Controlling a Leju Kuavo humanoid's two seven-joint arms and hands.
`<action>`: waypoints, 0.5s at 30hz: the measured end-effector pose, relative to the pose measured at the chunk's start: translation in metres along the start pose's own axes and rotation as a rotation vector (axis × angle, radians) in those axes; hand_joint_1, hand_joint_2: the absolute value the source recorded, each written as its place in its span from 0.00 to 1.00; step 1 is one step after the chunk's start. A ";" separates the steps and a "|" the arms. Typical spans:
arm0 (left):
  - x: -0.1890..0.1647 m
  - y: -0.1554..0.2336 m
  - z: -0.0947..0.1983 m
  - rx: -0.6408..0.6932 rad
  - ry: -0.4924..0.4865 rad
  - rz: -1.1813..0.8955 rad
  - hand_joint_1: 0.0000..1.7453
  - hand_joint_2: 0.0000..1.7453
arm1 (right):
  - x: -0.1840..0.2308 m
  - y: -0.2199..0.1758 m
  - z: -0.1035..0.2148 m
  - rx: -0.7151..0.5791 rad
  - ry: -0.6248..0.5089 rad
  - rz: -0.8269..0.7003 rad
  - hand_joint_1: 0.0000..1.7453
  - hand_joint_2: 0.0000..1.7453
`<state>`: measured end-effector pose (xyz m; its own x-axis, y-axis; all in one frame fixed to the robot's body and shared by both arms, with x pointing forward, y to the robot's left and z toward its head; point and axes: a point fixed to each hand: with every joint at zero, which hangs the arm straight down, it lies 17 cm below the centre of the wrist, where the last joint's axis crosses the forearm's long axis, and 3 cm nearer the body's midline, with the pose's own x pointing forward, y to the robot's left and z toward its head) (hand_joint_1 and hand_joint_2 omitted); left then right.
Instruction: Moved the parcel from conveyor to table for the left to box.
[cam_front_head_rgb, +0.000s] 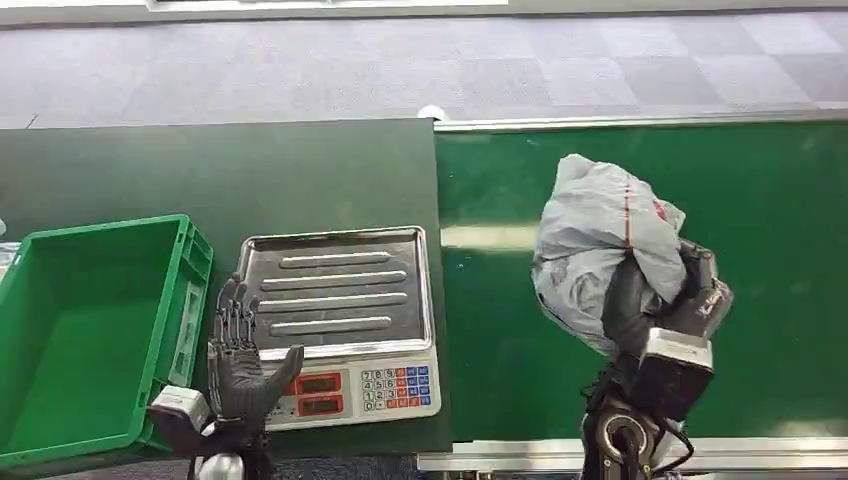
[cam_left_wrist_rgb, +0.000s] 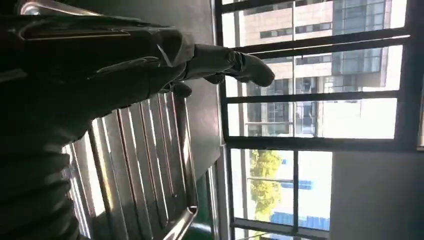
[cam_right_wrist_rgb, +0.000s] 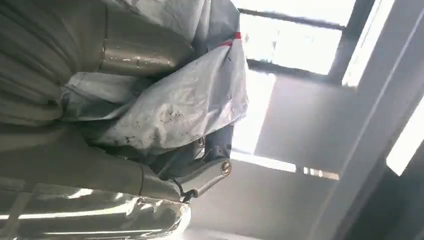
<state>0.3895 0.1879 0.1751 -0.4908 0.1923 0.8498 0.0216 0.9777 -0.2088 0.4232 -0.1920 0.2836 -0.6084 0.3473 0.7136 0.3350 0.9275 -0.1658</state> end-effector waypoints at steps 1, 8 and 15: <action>0.004 -0.002 -0.006 -0.014 -0.018 -0.013 0.00 1.00 | -0.006 0.019 -0.002 0.051 0.015 -0.028 1.00 1.00; 0.055 -0.011 -0.051 -0.041 -0.191 -0.075 0.00 1.00 | -0.015 0.143 0.018 0.354 0.029 -0.209 1.00 1.00; 0.118 0.018 -0.063 0.054 -0.359 -0.182 0.00 1.00 | 0.014 0.215 0.036 0.489 0.082 -0.442 1.00 1.00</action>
<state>0.3867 0.2338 0.3017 -0.7558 -0.0341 0.6540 -0.1348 0.9854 -0.1044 0.4608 0.0169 0.2331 -0.5508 -0.0736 0.8314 -0.3102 0.9428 -0.1221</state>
